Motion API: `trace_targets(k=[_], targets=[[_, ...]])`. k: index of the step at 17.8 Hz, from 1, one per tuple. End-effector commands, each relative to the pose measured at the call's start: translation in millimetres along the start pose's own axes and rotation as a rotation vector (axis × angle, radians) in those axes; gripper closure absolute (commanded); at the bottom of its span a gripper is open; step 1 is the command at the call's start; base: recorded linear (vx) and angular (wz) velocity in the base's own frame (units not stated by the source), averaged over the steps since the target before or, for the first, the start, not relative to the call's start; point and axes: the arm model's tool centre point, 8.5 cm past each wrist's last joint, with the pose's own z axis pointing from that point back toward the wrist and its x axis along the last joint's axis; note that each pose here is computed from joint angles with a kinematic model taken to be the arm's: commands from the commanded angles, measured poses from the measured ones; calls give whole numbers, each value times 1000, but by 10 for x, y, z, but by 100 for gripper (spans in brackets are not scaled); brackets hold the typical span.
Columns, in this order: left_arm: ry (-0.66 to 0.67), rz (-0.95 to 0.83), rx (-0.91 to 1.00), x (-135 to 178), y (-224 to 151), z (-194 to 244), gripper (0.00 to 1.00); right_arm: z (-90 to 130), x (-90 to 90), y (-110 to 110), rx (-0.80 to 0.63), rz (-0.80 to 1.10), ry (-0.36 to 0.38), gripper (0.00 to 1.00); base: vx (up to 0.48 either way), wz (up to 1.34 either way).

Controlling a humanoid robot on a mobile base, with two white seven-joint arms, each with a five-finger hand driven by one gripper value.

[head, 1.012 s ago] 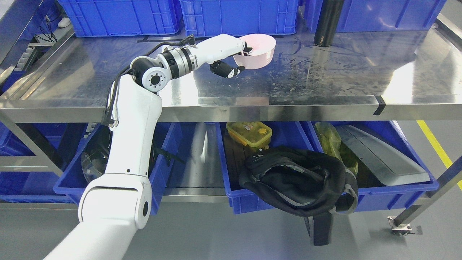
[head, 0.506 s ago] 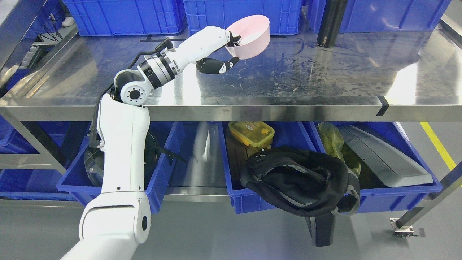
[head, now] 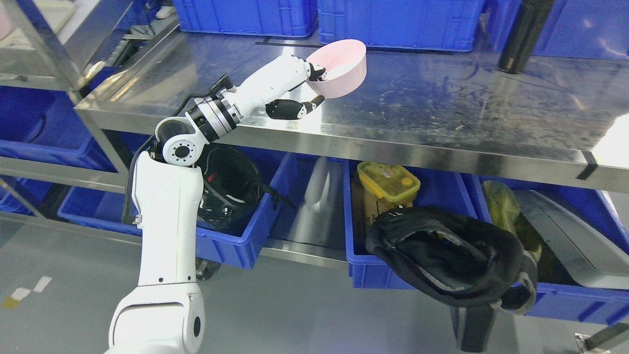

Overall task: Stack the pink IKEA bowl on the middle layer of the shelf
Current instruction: 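Hold the pink bowl raised in the left hand while turning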

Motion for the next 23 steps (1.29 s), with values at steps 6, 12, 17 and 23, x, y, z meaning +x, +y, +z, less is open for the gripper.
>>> trace_targets(k=[6,12,17,23], targets=[[-5,-53,15,64,120,69,98,4,-97,-100,-15,0,5,0,-35,568],[-3,-47,14,59,95,83,98,4,-97,-99,-15,2,5,0,46,366],[-3,-44,10,59,72,88,98,4,-97,-100,-16,0,5,0,104,650],[-1,-42,9,57,57,93,98,4,-97,-99,-15,2,5,0,128,935]])
